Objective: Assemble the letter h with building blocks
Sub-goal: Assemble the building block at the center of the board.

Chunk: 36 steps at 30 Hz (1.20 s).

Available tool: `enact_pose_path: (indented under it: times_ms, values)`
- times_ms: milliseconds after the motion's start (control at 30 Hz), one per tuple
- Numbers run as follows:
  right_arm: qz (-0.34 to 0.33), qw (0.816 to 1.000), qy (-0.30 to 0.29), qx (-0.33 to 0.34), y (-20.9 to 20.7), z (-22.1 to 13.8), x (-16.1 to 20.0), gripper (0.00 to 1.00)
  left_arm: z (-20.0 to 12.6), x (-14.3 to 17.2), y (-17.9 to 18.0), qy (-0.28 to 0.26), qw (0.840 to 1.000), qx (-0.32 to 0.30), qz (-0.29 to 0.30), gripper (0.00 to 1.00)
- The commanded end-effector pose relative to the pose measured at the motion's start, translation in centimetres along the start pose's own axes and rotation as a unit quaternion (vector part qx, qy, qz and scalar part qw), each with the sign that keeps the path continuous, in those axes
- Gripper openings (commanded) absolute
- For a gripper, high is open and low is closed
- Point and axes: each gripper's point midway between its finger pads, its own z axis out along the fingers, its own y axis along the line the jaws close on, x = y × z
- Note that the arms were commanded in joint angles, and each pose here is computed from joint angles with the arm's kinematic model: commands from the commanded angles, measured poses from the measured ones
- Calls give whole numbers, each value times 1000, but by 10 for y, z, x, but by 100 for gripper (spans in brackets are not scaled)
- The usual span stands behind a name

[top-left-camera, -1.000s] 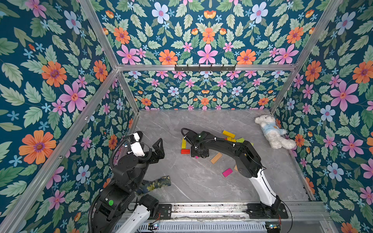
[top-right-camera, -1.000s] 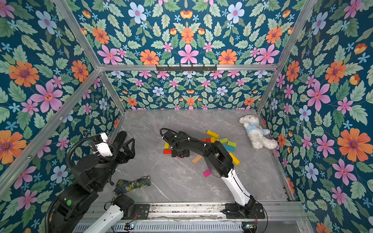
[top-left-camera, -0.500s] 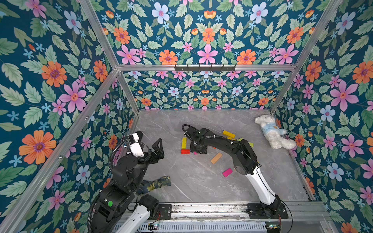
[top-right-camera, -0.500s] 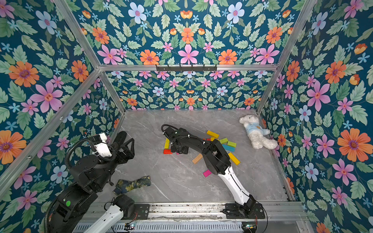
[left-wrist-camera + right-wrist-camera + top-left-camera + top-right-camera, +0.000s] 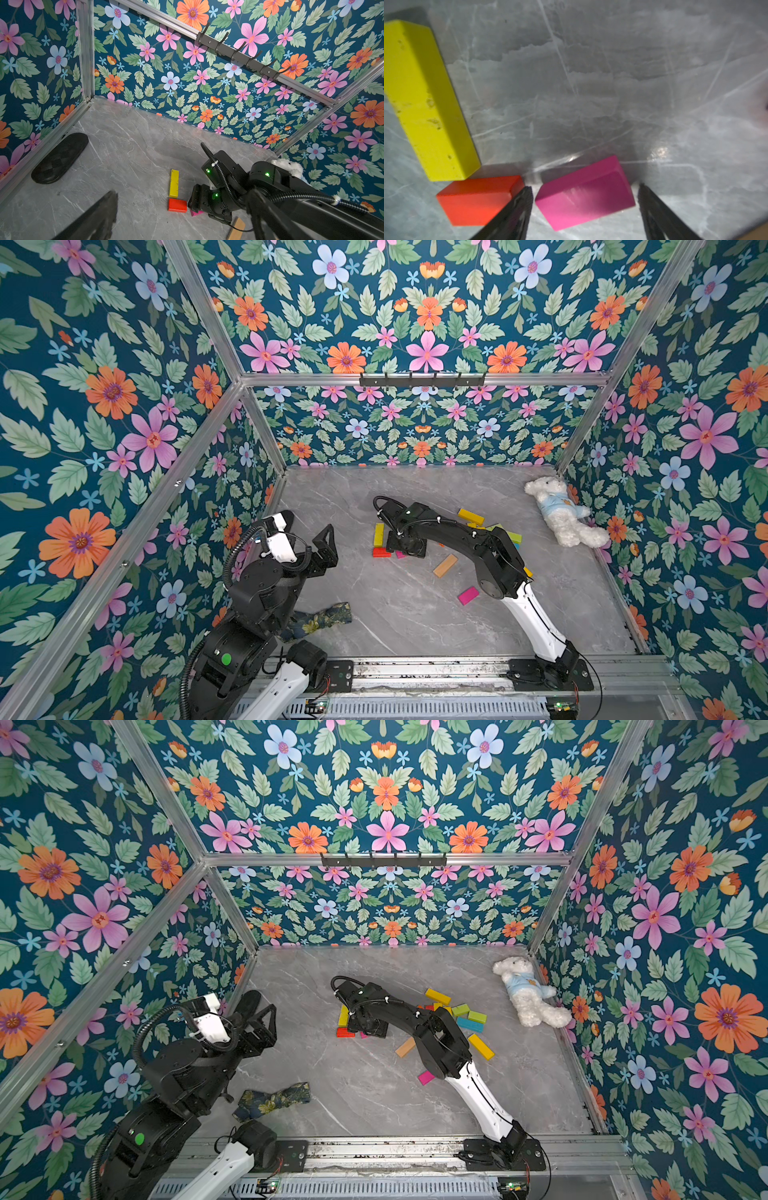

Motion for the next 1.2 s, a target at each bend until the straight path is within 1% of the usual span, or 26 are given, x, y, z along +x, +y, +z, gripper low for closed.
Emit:
enact_pose_path:
  times_ms: [0,100,167,233,367,500,600,733,967,1167]
  values:
    - [5,999,-40,-12,0,-24,-14,83,-1,-1,0,-2,1000,-1,5,99]
    - [-1,997,-75,-12,-13,-45,-24,78,-1,-1,0,-2,1000,-1,5,99]
    - [-9,997,-80,9,-32,-49,-28,72,-1,-2,1,-2,1000,-2,6,99]
    - [-24,996,-81,38,-52,-46,-26,68,-2,-3,1,-3,1000,-2,7,99]
    - [-65,991,-68,92,-76,-33,-18,68,0,-2,2,-3,1000,-6,9,99]
    - [-79,990,-68,100,-76,-23,-21,68,2,-1,0,-1,1000,-3,7,100]
    - [-83,989,-56,105,-75,-14,-20,68,3,0,0,1,1000,-4,7,99]
    - [-86,990,-48,98,-72,-4,-17,68,2,0,2,1,1000,-8,7,99]
    - [-103,990,-49,85,-61,-1,-15,68,3,1,1,3,1000,-7,8,99]
    - [-107,990,-46,85,-61,-1,-11,69,3,1,2,3,1000,-8,7,99]
